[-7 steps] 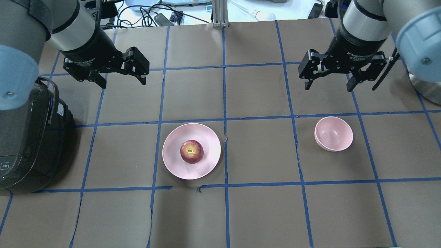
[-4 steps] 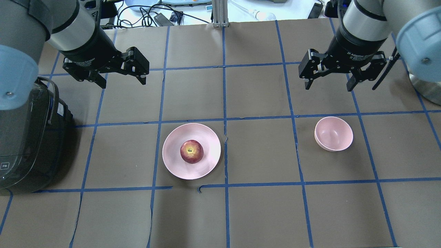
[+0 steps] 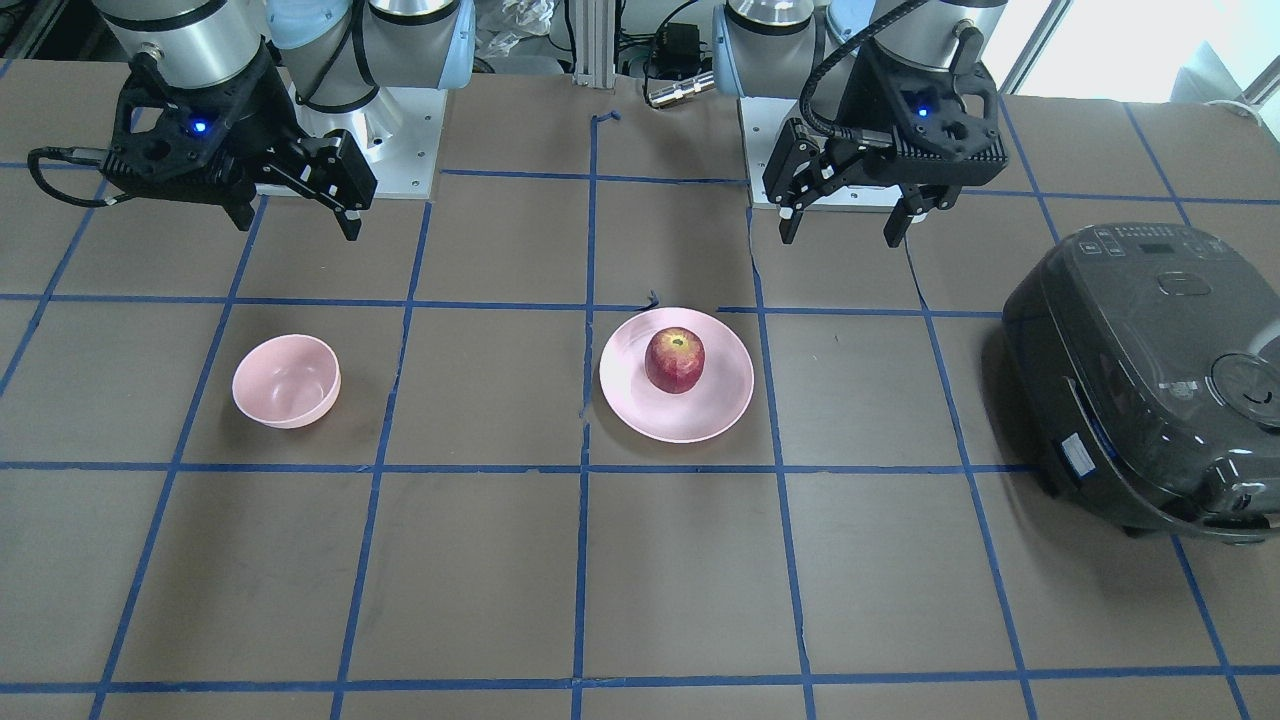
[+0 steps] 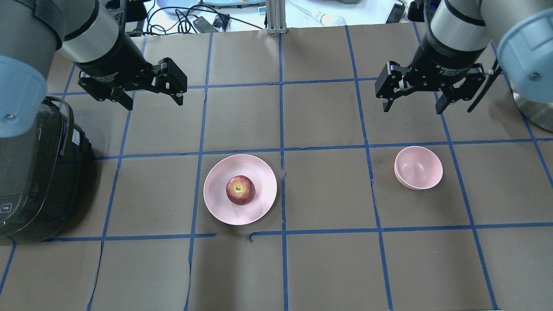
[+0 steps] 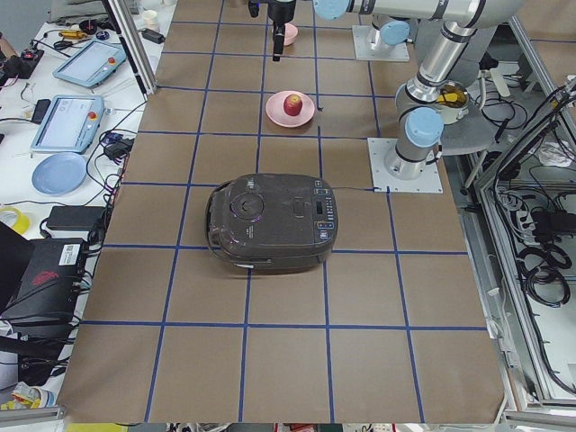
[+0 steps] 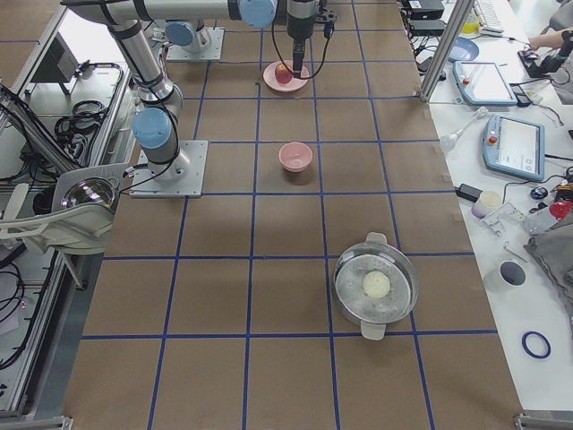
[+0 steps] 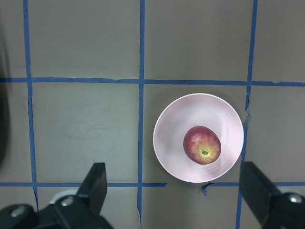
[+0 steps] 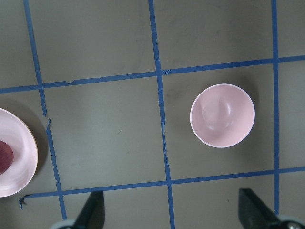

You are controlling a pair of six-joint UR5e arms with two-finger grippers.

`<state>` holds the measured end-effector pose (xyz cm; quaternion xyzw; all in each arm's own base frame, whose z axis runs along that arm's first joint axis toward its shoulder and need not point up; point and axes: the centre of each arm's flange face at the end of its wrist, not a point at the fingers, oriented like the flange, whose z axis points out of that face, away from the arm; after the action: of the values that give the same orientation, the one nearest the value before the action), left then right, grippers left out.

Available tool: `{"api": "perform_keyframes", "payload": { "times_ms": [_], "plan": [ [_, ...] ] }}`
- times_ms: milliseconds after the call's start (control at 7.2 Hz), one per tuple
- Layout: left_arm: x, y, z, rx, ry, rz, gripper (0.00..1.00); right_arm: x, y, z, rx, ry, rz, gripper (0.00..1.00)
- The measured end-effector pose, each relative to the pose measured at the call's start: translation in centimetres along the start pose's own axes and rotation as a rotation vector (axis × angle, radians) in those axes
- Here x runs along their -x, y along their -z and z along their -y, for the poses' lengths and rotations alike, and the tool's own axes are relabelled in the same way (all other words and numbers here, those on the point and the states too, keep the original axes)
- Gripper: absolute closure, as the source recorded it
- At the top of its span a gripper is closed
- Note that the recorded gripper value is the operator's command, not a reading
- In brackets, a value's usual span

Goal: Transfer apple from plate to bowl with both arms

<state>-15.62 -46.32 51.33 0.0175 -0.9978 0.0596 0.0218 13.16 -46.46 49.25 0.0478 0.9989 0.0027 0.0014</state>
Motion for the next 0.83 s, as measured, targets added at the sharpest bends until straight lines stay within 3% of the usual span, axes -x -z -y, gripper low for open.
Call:
{"api": "perform_keyframes", "payload": {
  "times_ms": [833],
  "plan": [
    [0.2,1.3,0.4,0.014,0.002,0.009,0.0,0.0,-0.2,0.2,0.005,0.002,-0.002,0.0]
  ]
}}
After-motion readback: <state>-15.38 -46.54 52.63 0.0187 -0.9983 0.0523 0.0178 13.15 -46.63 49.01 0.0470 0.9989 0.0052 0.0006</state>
